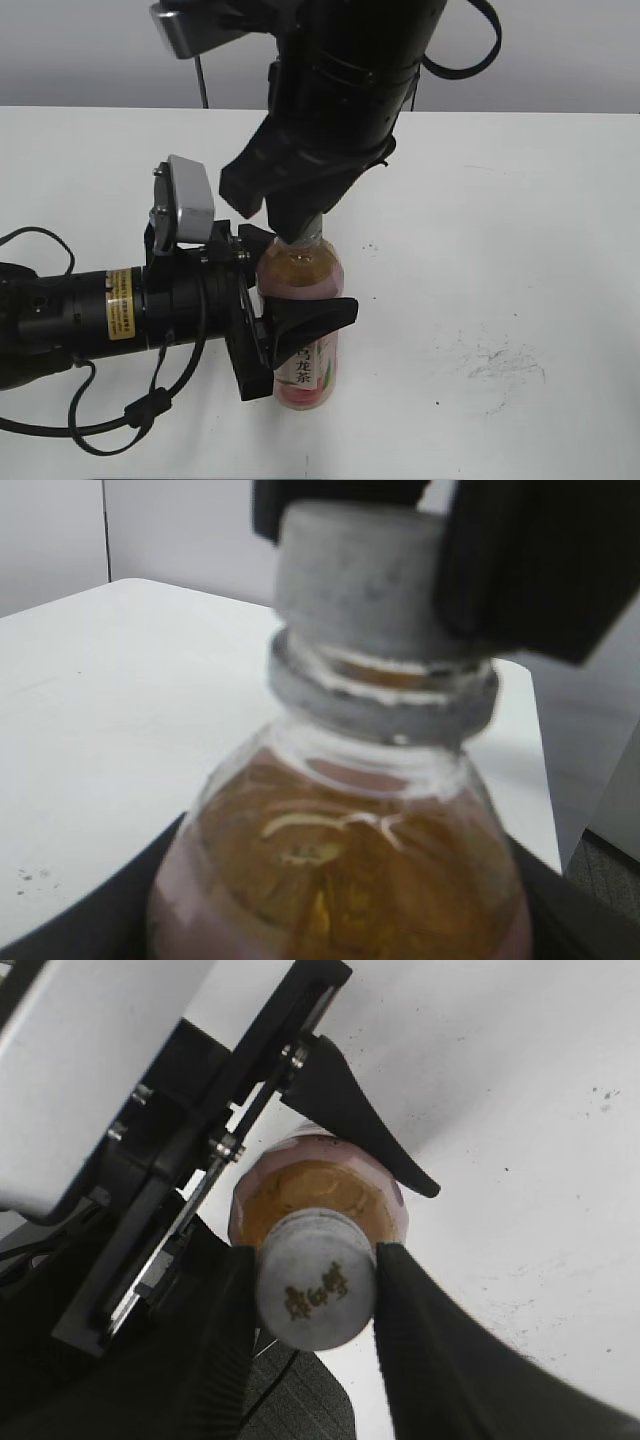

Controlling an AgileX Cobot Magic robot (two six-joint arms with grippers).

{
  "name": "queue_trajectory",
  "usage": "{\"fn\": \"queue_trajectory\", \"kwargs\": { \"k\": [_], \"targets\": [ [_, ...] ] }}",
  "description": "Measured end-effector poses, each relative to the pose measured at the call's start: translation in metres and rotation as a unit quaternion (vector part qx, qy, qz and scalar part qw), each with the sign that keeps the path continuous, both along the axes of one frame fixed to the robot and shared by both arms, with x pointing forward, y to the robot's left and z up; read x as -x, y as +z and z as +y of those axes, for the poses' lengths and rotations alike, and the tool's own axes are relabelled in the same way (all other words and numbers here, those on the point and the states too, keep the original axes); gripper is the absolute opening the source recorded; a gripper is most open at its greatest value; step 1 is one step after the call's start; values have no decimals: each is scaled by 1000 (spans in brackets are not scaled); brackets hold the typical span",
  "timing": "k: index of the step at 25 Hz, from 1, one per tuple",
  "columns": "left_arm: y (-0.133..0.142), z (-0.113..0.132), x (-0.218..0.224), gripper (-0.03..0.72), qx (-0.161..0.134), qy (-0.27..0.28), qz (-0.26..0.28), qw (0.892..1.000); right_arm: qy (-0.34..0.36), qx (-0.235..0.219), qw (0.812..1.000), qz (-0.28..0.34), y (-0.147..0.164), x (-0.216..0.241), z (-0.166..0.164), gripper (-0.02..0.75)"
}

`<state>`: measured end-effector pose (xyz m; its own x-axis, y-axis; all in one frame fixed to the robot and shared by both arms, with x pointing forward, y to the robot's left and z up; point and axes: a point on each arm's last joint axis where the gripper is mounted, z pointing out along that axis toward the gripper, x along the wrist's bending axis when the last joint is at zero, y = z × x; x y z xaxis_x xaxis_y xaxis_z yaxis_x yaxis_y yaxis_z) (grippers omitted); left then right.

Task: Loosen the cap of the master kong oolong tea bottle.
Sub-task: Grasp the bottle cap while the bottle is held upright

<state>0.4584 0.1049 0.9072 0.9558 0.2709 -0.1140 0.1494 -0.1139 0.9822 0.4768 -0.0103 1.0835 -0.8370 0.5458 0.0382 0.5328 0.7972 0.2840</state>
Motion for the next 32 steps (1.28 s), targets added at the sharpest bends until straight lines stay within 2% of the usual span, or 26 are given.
{"fn": "queue_trajectory", "kwargs": {
  "k": [7,9,12,19,22,26,29,32],
  "targets": [
    [0,0,0,445,0,0,0,1000,3,0,1000,-1,0,0,0,354],
    [0,0,0,445,0,0,0,1000,4,1,1000,-1,0,0,0,337],
    [0,0,0,445,0,0,0,1000,8,1,1000,-2,0,0,0,269],
    [0,0,0,445,0,0,0,1000,31,4,999,-8,0,0,0,269],
    [0,0,0,445,0,0,0,1000,73,9,997,-19,0,0,0,269],
    [0,0,0,445,0,0,0,1000,166,21,985,-44,0,0,0,269],
    [0,0,0,445,0,-1,0,1000,245,30,967,-65,0,0,0,269],
    [0,0,0,445,-1,-1,-1,1000,333,41,938,-88,0,0,0,269]
  ]
}}
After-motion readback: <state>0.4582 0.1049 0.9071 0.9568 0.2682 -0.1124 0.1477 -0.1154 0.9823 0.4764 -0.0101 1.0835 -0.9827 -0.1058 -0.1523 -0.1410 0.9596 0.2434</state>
